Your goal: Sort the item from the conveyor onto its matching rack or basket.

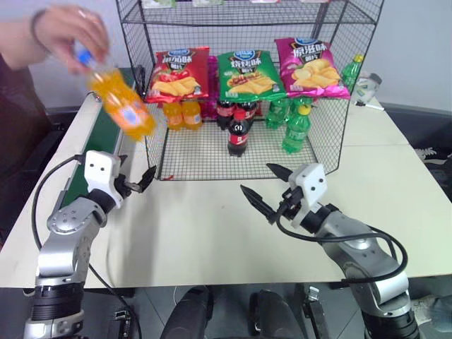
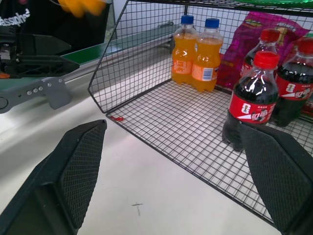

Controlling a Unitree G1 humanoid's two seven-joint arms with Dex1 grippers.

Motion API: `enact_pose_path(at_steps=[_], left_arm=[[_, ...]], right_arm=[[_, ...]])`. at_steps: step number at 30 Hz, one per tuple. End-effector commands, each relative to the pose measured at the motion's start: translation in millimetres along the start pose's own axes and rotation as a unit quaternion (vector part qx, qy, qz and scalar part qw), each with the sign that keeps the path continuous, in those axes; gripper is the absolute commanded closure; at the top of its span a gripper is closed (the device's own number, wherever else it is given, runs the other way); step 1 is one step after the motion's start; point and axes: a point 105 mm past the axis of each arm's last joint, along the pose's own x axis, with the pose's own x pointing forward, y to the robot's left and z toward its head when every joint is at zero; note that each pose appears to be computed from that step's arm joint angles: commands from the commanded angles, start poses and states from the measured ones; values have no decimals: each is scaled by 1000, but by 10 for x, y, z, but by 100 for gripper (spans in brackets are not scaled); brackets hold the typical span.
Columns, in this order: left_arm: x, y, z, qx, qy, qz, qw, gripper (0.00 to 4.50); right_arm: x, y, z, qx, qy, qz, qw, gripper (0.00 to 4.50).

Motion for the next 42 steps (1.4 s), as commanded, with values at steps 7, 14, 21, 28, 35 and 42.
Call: enact_pose_path(at_steps=[7,14,21,28,35,42], left_arm=[[-183,261,120,-26,-31,72,997,3],[-340,584,151,-15,-41,167,985,3],[-524,781,129,-19,-42,228,973,3],[-562,784,110,-19,-40,236,971,3],[-564,809,99,-19,-38,243,969,3],[-574,946,110,-7,-33,288,957,3]], right_arm=[[-11,88,90,-1,-23,17,1000,0],[94,128,87,5,-27,31,999,0],[169,138,77,6,-34,47,998,0],[213,162,71,5,-40,59,997,0],[222,170,62,4,-44,62,997,0],[188,199,41,7,-47,68,997,0]])
